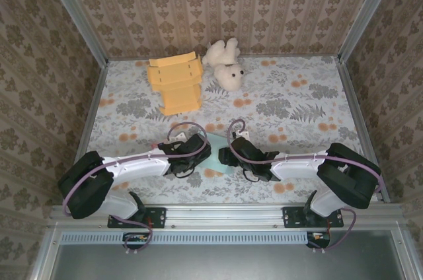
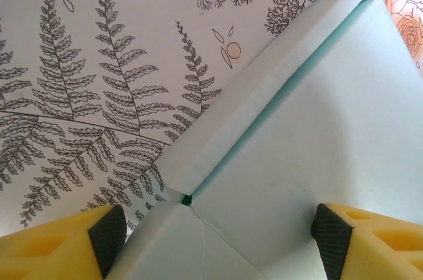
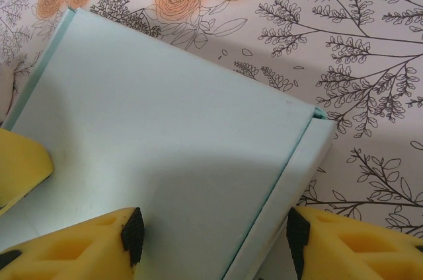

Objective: Fold the paper box

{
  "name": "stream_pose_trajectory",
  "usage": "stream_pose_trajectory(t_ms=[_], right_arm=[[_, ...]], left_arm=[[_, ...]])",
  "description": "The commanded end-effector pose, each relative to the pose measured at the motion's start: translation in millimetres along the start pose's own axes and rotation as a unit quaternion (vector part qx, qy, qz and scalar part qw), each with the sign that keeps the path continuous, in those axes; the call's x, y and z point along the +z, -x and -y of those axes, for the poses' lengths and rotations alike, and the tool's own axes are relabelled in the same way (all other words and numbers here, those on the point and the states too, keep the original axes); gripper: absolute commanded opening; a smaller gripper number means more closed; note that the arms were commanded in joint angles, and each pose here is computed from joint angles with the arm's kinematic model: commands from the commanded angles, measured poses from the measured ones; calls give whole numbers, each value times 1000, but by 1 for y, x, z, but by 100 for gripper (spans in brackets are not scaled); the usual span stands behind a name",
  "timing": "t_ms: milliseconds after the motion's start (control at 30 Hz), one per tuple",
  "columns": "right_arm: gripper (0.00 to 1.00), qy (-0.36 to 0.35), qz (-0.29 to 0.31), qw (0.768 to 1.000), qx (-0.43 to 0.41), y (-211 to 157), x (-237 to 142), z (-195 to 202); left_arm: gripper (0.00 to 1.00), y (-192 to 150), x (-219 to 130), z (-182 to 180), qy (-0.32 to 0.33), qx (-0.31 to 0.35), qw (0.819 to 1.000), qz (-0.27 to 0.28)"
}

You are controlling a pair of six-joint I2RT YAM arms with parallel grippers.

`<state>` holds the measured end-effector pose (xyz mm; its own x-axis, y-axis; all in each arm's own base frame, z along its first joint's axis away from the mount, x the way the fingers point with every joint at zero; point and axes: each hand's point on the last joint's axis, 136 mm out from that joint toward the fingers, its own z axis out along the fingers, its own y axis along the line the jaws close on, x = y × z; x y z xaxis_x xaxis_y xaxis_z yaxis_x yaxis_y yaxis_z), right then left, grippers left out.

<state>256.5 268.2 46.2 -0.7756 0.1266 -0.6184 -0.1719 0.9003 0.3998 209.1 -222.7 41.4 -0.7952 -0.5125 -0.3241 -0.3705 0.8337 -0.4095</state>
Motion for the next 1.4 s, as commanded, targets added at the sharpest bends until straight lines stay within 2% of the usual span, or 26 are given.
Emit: stream_pose_trajectory(t_ms=[0,200,400,567,733,900,1133,1367], right_arm=[[61,-34,-31,999,-10,-20,2,21],[61,-52,-30,998,-17,-19,3,30],[61,-61,-27,997,-38,-13,6,39],[61,-36,-26,996,-75,-4,9,35],[61,5,-45,992,-114,-5,13,21],[61,22,-59,989,-132,-10,18,15],[61,16,-71,988,-134,-17,23,19],[60,14,-70,989,-129,-17,24,20]], left_arm=[[80,4,2,-42,76,54,995,18],[87,14,-15,-51,83,75,993,39],[89,29,-38,-36,40,127,989,60],[90,39,-44,-25,1,83,994,72],[96,47,-38,-10,-18,46,996,79],[100,49,-14,7,-25,34,999,31],[97,36,4,2,-12,0,1000,-2],[92,26,7,-10,8,-20,1000,-1]])
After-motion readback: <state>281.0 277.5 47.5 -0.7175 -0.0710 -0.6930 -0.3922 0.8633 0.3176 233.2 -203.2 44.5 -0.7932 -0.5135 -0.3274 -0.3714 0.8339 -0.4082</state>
